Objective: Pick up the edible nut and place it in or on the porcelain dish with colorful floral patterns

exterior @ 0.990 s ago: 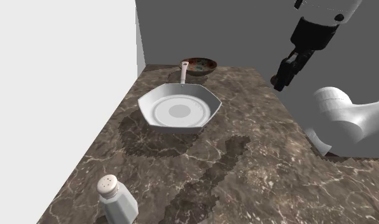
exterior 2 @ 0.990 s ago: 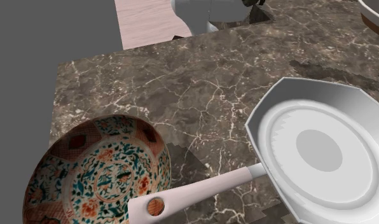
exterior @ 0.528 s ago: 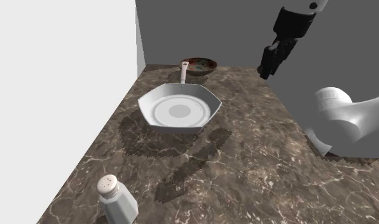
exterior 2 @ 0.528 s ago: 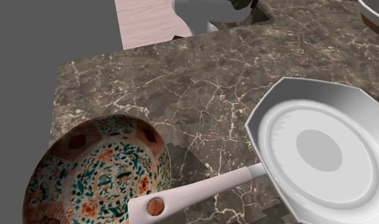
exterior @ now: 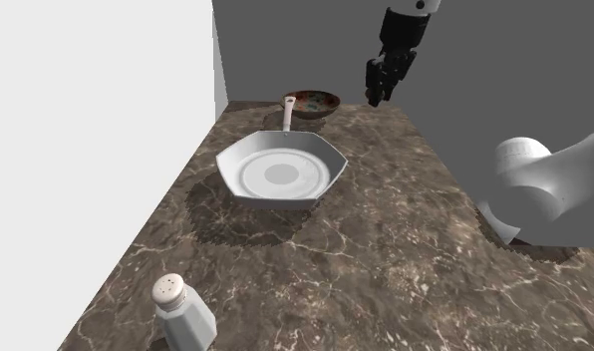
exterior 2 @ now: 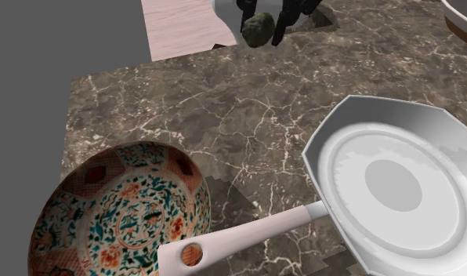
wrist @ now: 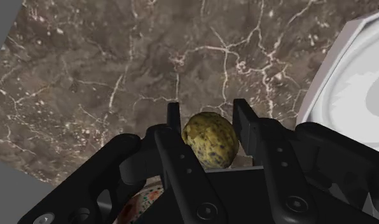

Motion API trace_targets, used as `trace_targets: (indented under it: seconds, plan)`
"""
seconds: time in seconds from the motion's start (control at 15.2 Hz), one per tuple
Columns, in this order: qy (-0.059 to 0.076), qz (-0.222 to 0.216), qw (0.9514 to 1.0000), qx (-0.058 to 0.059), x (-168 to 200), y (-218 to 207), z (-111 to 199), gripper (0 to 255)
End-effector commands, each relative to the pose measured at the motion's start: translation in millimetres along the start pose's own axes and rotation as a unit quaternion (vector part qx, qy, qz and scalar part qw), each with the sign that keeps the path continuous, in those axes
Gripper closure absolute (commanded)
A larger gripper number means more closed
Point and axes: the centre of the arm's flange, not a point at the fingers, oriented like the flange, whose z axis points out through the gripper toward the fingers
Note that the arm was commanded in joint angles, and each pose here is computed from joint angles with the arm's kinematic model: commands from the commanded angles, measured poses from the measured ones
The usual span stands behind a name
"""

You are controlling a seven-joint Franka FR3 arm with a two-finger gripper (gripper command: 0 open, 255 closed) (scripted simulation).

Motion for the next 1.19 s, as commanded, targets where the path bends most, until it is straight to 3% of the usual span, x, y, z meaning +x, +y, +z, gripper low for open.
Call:
trace_targets:
  seconds: [0.0,1.12]
  plan:
    - [0.000,0.000,1.0000,0.000,28,5,5,255]
    - [0.000,0.000,1.0000,0.000,247,36,38,255]
